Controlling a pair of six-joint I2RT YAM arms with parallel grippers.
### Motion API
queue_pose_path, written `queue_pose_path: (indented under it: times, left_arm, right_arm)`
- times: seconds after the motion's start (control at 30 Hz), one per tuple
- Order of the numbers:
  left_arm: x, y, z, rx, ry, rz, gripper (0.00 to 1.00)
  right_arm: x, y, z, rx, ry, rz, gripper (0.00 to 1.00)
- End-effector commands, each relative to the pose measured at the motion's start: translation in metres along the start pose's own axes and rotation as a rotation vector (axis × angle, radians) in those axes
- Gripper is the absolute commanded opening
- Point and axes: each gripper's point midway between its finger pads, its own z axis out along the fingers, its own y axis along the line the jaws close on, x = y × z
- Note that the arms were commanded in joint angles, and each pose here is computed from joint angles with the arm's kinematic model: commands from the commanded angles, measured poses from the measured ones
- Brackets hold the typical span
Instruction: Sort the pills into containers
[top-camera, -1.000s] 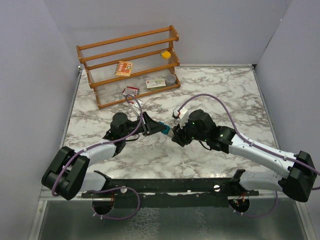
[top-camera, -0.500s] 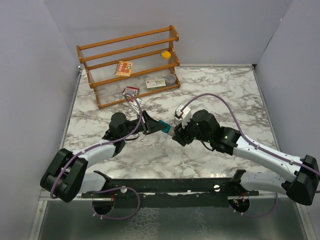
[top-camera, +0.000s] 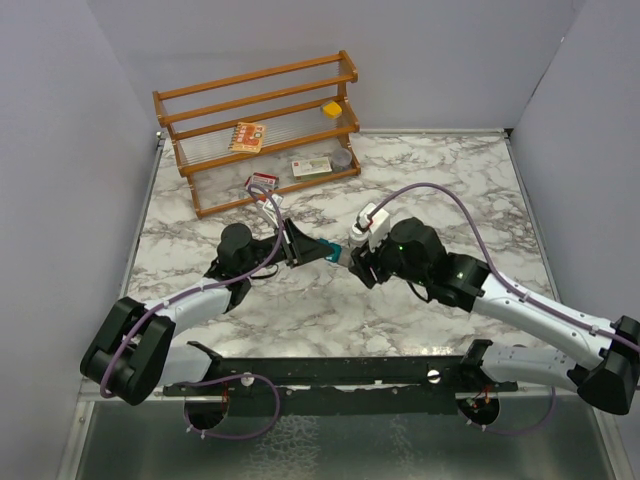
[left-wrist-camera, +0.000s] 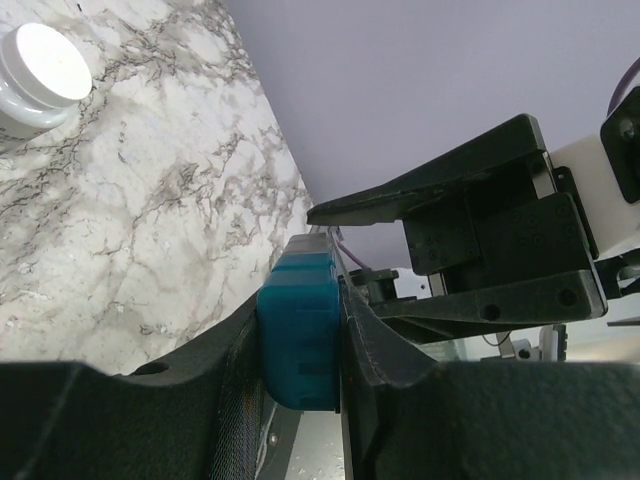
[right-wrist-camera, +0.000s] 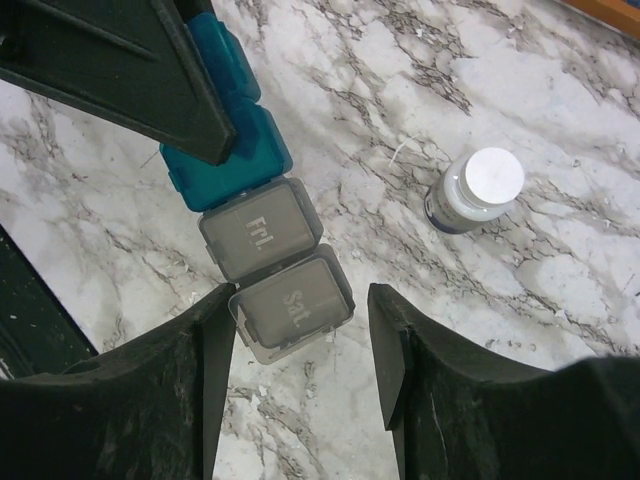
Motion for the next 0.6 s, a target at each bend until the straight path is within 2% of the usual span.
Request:
queue_pose_path:
  times: [0.0,0.13,0.2,0.43,0.57]
  left_arm:
    - [-0.001,-0.015,0.0,0.045,0.009,0.039,0.0]
    - [-0.004,-0.013,0.001,0.039,0.001,0.036,0.0]
    - [-0.004,-0.014,0.0,0.042,0.002,0.04,0.0]
    - [-0.007,-0.01,-0.002,0.032,-0.005,0.033,0.0]
    - [-0.007,-0.01,-0.003,0.033,-0.006,0.03,0.0]
  right_arm:
    - [-0.021,-0.022,-0.015,0.115,-0.054,-0.001,0.54]
    - [-0.022,-0.025,-0.019,0.13,-0.061,0.006,0.54]
    - [-0.022,-0.028,-0.021,0.149,-0.064,0.012,0.49]
    - [-0.028,-0.026,-0.028,0.138,-0.088,0.019,0.47]
    - [-0.027,-0.029,-0.027,0.152,-0.084,0.021,0.39]
